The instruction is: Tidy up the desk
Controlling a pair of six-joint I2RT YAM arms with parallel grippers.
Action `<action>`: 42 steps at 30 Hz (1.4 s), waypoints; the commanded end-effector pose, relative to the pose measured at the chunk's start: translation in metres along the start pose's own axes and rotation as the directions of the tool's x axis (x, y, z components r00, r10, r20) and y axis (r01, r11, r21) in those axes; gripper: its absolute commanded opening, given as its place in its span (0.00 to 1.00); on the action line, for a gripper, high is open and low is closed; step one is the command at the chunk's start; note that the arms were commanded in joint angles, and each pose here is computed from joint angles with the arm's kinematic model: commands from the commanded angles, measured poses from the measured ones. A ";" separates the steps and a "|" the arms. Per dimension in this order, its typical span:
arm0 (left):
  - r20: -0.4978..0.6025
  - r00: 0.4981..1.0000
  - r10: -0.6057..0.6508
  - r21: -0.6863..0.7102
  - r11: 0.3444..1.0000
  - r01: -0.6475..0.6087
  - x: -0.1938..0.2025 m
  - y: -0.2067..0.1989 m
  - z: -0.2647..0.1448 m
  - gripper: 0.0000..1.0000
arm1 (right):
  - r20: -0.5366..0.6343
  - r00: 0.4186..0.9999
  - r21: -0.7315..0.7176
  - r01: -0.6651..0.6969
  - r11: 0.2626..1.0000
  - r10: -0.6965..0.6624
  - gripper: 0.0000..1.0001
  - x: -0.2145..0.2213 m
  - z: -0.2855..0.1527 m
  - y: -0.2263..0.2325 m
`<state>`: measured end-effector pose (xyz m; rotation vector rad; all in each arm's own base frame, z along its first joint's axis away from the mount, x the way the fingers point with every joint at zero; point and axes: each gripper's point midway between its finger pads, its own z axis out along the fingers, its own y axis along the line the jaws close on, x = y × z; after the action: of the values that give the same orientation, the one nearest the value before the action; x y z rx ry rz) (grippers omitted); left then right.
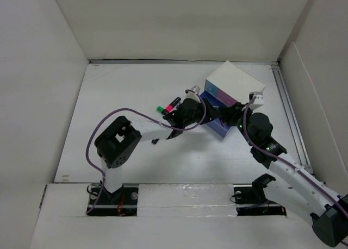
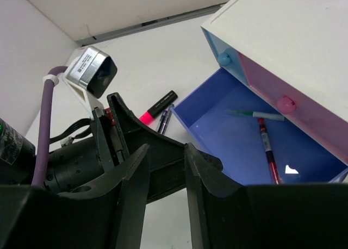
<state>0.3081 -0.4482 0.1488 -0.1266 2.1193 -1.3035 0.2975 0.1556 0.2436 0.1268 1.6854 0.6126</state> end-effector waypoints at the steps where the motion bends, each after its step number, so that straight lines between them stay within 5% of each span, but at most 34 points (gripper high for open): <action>1: 0.065 0.997 0.037 0.121 0.992 -0.045 -0.024 -0.043 -0.017 0.44 | 0.074 0.997 -0.035 -0.016 0.999 0.019 0.37 -0.024 -0.001 0.013; 6: 0.157 0.973 0.167 -0.049 0.986 -0.161 -0.042 -0.007 -0.047 0.23 | 0.067 0.998 -0.038 -0.013 0.999 0.016 0.30 -0.022 0.000 0.014; 8: 0.189 0.955 0.228 -0.221 0.958 -0.184 -0.056 0.027 -0.069 0.12 | 0.055 0.998 -0.050 -0.013 0.999 0.016 0.05 -0.019 0.001 0.017; 12: 0.163 0.937 0.309 -0.398 0.890 -0.224 -0.057 0.073 -0.092 0.12 | 0.044 0.999 -0.053 -0.008 0.999 0.011 0.00 -0.017 0.003 0.018; 16: 0.094 0.929 0.359 -0.527 0.809 -0.259 -0.057 0.116 -0.105 0.23 | 0.045 0.999 -0.050 -0.010 0.999 0.012 0.13 -0.016 0.004 0.017; 22: 0.007 0.930 0.368 -0.552 0.776 -0.303 -0.055 0.143 -0.092 0.24 | 0.038 0.999 -0.051 -0.007 0.999 0.009 0.34 -0.014 0.006 0.017; 42: -0.070 0.907 0.415 -0.643 0.677 -0.359 -0.063 0.172 -0.063 0.21 | 0.031 1.000 -0.044 -0.001 0.999 0.003 0.36 -0.011 0.009 0.016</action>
<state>0.3523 -0.2878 0.0431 -0.0081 2.3013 -0.3011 0.3009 0.1612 0.2323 0.1148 1.7205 0.6077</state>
